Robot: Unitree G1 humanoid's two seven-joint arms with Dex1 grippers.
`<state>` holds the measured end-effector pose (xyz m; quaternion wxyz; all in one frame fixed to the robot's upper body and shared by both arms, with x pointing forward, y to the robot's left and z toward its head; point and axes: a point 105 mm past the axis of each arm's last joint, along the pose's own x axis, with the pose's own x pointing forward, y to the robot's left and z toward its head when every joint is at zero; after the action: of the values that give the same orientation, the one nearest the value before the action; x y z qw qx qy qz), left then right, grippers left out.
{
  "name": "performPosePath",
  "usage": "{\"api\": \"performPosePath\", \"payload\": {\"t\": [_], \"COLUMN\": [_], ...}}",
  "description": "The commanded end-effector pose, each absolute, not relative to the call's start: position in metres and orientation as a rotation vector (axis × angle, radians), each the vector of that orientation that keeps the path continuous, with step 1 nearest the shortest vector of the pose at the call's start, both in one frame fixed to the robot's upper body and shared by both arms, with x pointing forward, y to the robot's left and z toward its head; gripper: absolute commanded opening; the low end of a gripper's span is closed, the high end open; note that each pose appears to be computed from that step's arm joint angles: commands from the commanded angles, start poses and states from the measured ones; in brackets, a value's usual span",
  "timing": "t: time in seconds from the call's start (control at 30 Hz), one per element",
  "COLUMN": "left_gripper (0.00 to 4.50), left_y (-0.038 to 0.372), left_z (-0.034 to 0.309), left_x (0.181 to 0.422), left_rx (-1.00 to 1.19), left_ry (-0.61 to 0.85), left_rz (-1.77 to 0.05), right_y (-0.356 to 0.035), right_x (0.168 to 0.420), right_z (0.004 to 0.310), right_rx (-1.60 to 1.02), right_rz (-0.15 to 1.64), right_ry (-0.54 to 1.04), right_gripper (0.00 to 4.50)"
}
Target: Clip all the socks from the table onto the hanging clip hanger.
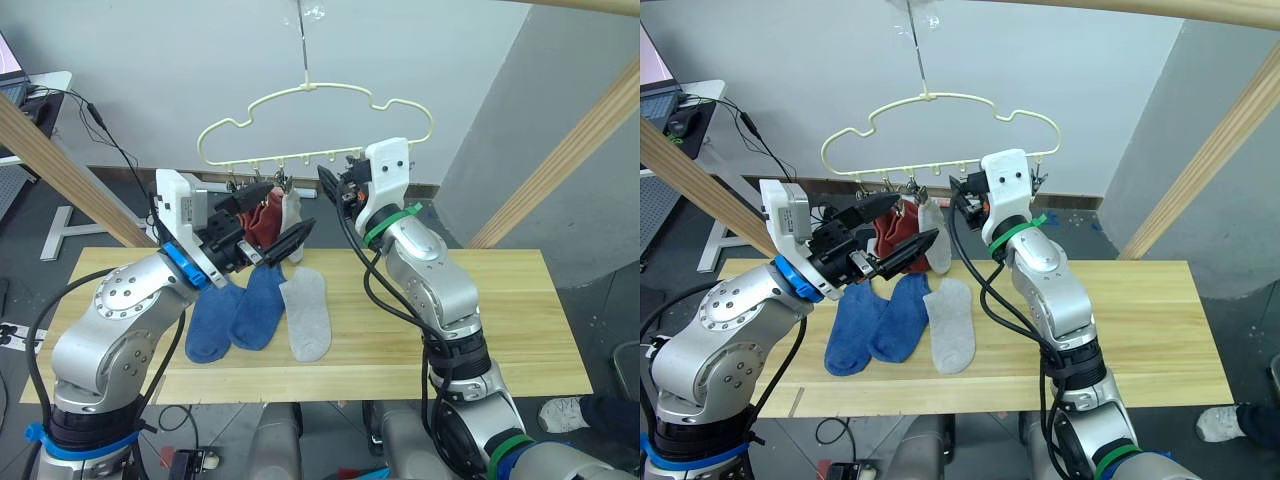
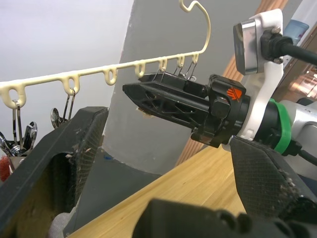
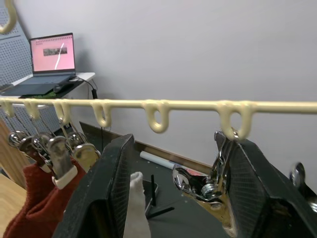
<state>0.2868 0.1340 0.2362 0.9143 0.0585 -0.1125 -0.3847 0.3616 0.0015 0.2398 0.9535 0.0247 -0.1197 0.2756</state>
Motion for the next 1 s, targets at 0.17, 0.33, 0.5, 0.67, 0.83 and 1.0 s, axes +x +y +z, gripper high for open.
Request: {"api": "performPosePath", "payload": {"t": [0.17,0.33,0.5,0.67,0.83,1.0], "left_gripper": [4.50,4.50,4.50,4.50,4.50,4.50], "left_y": [0.132,0.132,0.130,0.129,0.122,0.125], "left_z": [0.251,0.251,0.252,0.249,0.218,0.146], "left_x": [0.278,0.279,0.279,0.280,0.280,0.295], "left_rx": [0.134,0.132,0.125,0.128,0.178,0.268], "left_ry": [-0.306,-0.304,-0.305,-0.296,-0.166,0.104], "left_rz": [-0.793,-0.791,-0.796,-0.793,-0.828,-0.794], "right_y": [0.004,0.003,0.001,-0.003,-0.010,-0.015], "right_x": [0.359,0.361,0.362,0.364,0.366,0.366], "right_z": [0.253,0.253,0.254,0.253,0.250,0.241], "right_rx": [0.073,0.078,0.092,0.104,0.100,0.067], "right_rz": [0.577,0.568,0.561,0.551,0.567,0.636], "right_ry": [-0.294,-0.293,-0.295,-0.289,-0.276,-0.227], "right_gripper": [2.71,2.71,1.39,0.02,0.02,0.02]}}
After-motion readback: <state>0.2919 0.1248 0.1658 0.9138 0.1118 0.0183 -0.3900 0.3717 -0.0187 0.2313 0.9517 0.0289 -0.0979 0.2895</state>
